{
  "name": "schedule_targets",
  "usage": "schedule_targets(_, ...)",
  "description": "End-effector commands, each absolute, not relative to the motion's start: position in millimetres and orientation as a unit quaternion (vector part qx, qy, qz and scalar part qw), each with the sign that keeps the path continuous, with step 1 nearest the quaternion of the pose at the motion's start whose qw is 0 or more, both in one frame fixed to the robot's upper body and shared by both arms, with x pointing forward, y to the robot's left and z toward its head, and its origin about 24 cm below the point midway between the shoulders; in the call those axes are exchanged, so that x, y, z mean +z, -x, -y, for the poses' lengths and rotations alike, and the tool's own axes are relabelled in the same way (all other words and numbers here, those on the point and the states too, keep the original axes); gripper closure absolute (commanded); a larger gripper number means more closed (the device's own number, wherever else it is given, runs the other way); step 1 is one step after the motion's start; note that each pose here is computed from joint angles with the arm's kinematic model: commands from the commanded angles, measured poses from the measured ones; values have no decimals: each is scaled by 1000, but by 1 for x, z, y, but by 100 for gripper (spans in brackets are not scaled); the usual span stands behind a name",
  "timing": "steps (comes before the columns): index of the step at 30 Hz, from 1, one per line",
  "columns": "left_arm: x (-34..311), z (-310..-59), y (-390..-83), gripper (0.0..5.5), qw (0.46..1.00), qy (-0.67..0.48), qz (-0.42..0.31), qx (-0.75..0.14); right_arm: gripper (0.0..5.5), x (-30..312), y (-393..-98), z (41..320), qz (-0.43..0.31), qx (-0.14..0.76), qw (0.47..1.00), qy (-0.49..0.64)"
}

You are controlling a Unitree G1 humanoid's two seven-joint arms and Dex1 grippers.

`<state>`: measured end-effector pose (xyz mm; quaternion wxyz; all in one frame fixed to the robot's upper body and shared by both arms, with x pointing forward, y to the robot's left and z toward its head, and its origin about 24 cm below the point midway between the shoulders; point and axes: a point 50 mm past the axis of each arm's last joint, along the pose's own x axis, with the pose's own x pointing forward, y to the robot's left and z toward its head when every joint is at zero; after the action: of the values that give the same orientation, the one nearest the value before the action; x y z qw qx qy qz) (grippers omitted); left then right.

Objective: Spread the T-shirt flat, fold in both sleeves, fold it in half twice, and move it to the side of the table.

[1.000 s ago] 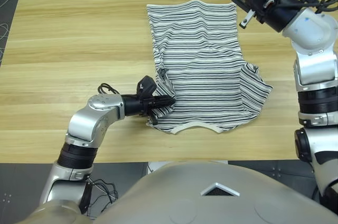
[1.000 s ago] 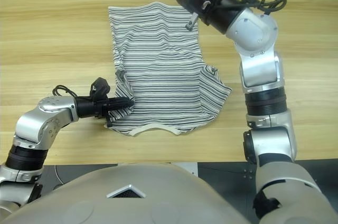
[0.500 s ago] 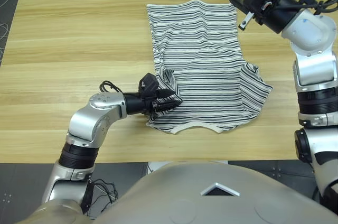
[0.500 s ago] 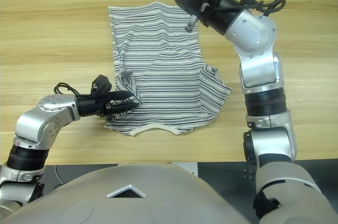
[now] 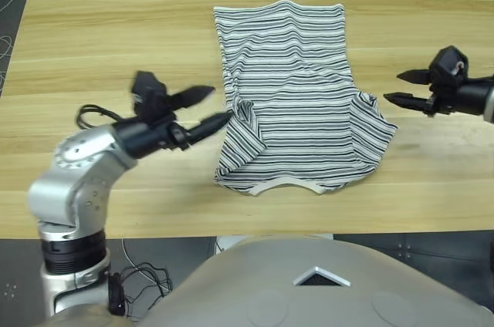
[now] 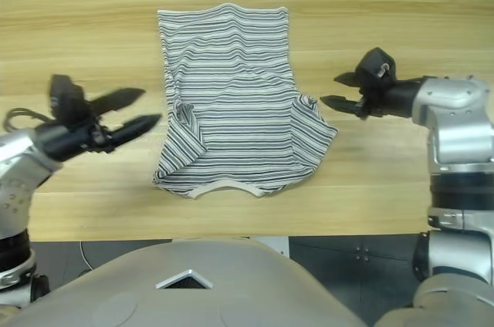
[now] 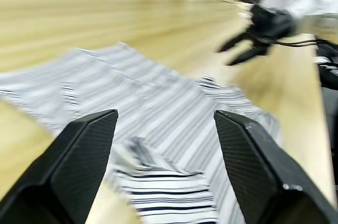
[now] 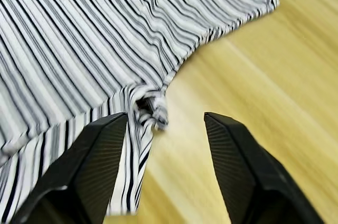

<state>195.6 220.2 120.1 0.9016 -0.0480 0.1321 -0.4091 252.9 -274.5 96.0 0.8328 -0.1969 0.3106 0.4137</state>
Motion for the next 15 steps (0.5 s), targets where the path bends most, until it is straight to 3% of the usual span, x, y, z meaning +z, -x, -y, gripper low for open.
schedule_targets(1, 128, -230, -193, 209, 913, 47, -121, -386, 218, 91, -247, 286, -353, 406, 818, 204)
schedule_targets(15, 130, -227, -183, 209, 921, 72, -113, -366, 218, 29, -220, 290, -442, 417, 771, 190)
